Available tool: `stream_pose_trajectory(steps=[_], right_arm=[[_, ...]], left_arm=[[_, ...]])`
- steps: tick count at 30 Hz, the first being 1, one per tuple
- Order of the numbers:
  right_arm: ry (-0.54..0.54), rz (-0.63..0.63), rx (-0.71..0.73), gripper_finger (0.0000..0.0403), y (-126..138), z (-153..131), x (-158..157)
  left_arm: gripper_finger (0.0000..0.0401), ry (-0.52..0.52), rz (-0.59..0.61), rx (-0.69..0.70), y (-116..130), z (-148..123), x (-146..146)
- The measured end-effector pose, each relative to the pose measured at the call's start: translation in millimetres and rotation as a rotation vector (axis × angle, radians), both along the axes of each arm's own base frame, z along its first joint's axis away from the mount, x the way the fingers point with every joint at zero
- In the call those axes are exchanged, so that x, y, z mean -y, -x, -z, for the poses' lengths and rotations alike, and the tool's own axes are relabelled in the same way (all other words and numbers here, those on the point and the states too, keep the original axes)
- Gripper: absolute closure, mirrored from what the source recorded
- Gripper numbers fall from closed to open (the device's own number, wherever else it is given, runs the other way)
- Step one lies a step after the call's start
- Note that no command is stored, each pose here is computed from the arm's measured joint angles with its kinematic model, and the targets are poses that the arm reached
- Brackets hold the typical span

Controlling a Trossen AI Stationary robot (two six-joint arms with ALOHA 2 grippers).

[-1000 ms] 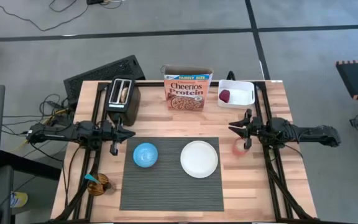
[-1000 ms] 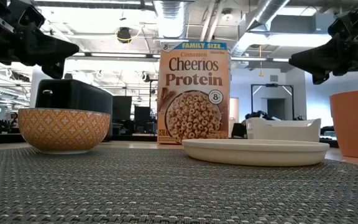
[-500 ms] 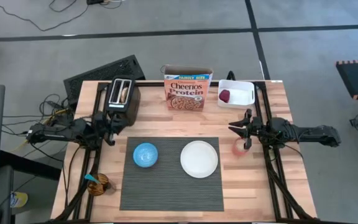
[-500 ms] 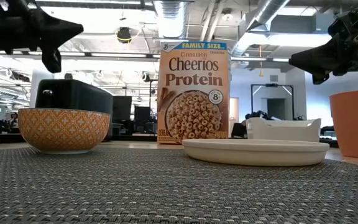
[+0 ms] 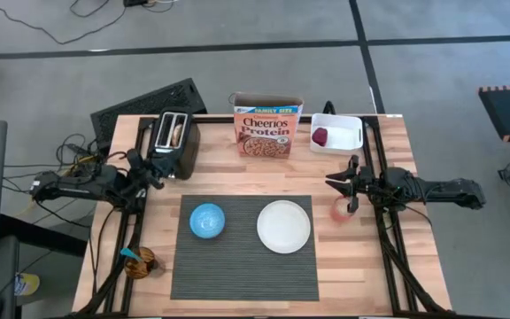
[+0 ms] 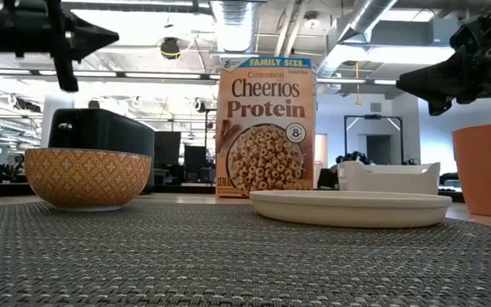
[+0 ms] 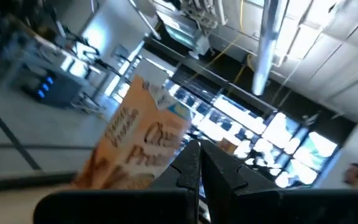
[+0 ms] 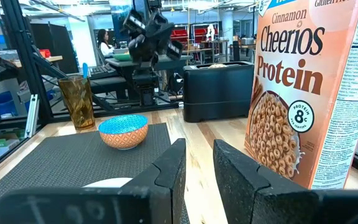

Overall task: Arrange a breakfast setting
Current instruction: Pour the cereal into the blue bowl

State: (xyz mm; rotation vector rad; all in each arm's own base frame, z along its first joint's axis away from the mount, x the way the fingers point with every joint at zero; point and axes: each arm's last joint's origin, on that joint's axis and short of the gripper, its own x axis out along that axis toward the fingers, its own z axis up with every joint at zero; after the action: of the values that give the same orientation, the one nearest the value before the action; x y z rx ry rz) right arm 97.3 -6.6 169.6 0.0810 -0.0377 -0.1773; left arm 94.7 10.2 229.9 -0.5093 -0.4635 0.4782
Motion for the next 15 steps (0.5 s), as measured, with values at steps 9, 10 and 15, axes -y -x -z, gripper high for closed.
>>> stream_pose_trajectory(steps=[9, 10, 15], right_arm=[[0.000, 0.000, 0.001, 0.0291, 0.0, -0.1, 0.0], [0.000, 0.000, 0.000, 0.0291, 0.0, 0.1, 0.0], [0.000, 0.000, 0.000, 0.0291, 0.0, 0.0, 0.0]], left_arm=[[0.0401, -0.199, -0.161, -0.206, -35.3, -66.3, -9.1], [0.0401, -0.210, -0.181, -0.220, -41.0, -73.8, -11.3], [0.0401, -0.224, -0.246, -0.267, -67.8, -101.9, -22.2]])
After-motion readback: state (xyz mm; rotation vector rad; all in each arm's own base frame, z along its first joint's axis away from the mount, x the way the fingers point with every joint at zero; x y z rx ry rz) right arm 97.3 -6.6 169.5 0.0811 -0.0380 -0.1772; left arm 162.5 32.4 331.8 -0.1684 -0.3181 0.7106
